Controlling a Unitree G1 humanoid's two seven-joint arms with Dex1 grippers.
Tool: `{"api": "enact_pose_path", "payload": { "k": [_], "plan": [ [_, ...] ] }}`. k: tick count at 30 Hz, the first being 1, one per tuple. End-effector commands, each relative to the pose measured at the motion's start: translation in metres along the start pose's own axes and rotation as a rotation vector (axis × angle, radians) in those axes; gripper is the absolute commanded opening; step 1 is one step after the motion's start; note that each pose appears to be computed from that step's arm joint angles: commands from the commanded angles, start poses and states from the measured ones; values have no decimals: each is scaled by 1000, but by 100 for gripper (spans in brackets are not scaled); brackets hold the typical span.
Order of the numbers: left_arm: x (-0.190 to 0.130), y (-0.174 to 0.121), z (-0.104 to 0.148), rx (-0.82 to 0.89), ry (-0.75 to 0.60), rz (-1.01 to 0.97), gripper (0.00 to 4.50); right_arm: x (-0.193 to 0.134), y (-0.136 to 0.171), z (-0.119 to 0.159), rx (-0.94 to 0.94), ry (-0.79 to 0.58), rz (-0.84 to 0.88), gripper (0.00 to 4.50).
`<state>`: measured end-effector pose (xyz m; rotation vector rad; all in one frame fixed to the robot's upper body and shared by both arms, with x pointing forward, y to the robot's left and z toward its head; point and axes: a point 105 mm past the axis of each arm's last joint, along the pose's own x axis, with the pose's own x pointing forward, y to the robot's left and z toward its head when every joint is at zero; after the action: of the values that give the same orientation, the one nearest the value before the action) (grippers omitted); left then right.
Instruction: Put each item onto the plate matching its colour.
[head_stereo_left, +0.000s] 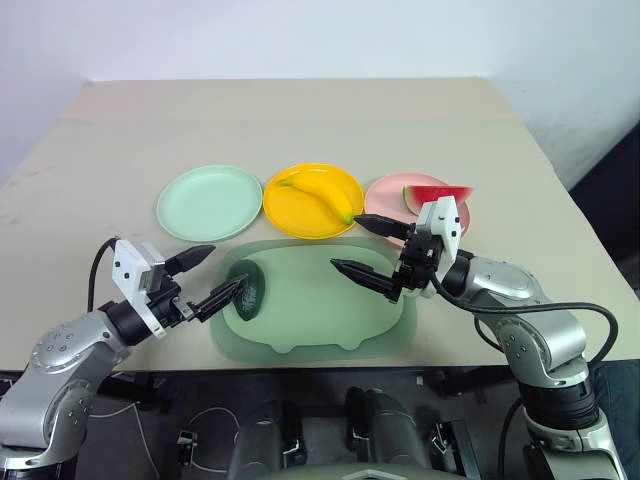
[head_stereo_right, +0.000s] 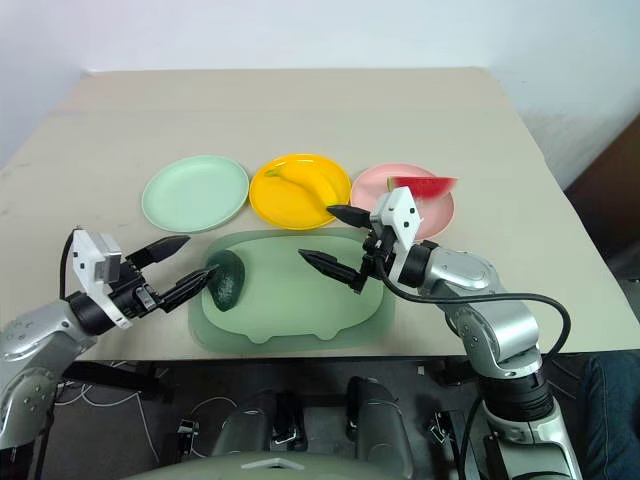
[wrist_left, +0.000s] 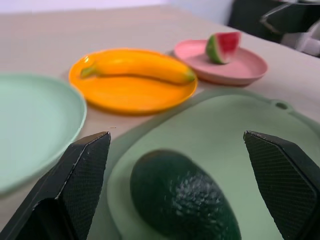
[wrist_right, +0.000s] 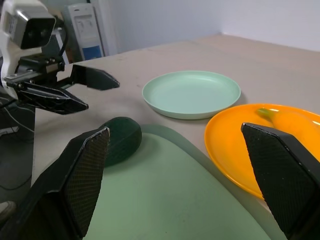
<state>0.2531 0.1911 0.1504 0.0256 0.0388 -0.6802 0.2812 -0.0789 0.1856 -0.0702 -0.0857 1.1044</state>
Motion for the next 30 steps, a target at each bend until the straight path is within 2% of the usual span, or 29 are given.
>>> {"api": "enact_pose_path", "payload": {
  "k": [1, 10, 14, 18, 24, 30],
  "plan": [
    [5, -14, 1, 13, 0, -14, 450, -3, 3, 11, -40, -36, 28, 448],
    [19, 6, -29, -61, 81, 32, 450, -12, 6, 10, -73, 8, 51, 448],
    [10, 22, -51, -100, 119, 64, 450, -14, 4, 7, -83, 21, 31, 448],
    [4, 21, -62, -100, 132, 50, 450, -15, 2, 6, -89, 27, 16, 448],
    [26, -3, -60, -98, 104, -24, 450, -18, -5, 5, -95, 25, -18, 448],
    [58, -8, -36, -50, 49, -55, 450, -19, -3, 9, -103, 26, -22, 448]
  ]
}}
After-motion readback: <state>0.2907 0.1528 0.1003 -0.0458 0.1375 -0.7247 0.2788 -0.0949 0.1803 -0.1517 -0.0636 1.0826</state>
